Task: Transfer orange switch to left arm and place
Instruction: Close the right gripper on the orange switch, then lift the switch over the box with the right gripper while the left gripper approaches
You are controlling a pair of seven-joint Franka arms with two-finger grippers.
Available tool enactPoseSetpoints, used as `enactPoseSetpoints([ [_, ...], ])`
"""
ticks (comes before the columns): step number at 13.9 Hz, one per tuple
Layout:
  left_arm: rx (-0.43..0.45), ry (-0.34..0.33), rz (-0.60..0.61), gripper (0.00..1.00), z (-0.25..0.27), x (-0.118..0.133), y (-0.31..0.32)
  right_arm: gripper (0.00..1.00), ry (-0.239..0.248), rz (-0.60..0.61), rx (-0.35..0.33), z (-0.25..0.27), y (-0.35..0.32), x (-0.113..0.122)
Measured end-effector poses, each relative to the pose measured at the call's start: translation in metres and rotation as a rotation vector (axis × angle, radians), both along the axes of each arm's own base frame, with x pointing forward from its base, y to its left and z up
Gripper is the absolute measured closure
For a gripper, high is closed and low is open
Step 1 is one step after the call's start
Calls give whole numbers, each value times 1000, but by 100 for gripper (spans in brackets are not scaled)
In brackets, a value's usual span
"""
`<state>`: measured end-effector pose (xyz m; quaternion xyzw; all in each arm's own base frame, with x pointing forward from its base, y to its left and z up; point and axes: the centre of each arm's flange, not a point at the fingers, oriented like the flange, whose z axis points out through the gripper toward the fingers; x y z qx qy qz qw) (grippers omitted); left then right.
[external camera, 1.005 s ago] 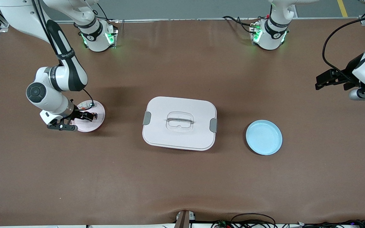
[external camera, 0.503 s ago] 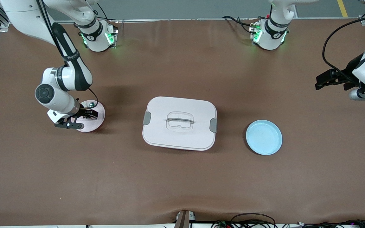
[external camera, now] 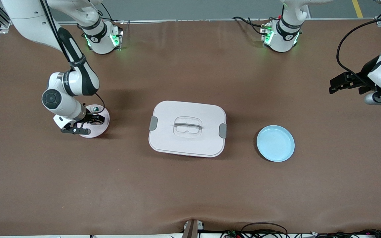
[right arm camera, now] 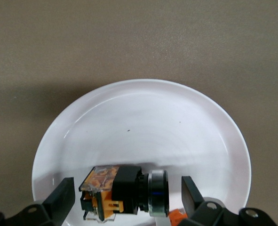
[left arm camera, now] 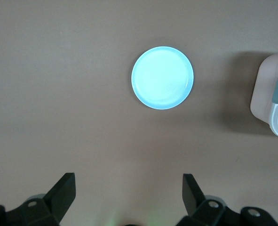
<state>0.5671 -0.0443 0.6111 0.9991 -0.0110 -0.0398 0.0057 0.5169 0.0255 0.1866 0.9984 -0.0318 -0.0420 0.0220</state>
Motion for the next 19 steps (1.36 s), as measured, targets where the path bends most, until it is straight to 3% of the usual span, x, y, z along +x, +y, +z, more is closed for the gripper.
enactPoseSetpoints([
  [6, 0, 0, 0, 0, 0, 0, 0, 0, 2, 2, -1, -6, 0, -5],
  [9, 0, 0, 0, 0, 0, 0, 0, 28, 3, 5, -1, -6, 2, -6],
  [14, -7, 0, -1, 0, 0, 0, -1, 27, 9, -34, -5, -6, 2, -5],
  [19, -201, 12, 22, 0, 3, 0, -10, 27, 92, -93, -15, 32, 5, 24],
])
